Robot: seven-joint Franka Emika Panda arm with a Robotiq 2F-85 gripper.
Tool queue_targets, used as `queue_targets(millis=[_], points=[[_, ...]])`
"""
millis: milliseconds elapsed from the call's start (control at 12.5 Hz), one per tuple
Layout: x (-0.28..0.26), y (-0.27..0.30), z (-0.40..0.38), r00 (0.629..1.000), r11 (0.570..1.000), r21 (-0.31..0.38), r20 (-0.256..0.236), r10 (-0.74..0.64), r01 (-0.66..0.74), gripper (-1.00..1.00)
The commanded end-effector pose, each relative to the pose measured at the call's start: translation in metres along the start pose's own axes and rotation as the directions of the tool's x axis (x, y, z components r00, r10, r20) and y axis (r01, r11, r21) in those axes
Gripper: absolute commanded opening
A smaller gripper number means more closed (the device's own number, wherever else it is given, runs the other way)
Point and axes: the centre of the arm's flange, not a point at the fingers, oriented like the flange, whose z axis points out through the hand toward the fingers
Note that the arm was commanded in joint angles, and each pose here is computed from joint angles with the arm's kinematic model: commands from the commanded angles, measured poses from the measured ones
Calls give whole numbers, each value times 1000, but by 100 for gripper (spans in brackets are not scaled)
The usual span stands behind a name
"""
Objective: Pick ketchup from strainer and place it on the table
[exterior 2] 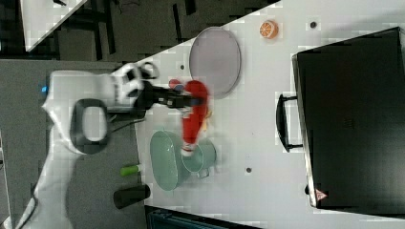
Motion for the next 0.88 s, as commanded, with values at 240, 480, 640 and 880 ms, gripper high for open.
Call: queue_targets(millis=[240,480,640,880], points=[[-9,9,25,996,996,10,-39,-83,83,19],[-28,7,75,994,995,21,-46,-98,99,19],[-45,4,104,993,993,24,-34,-114,115,19],[-72,-1,144,990,990,30,-12,-139,140,19]])
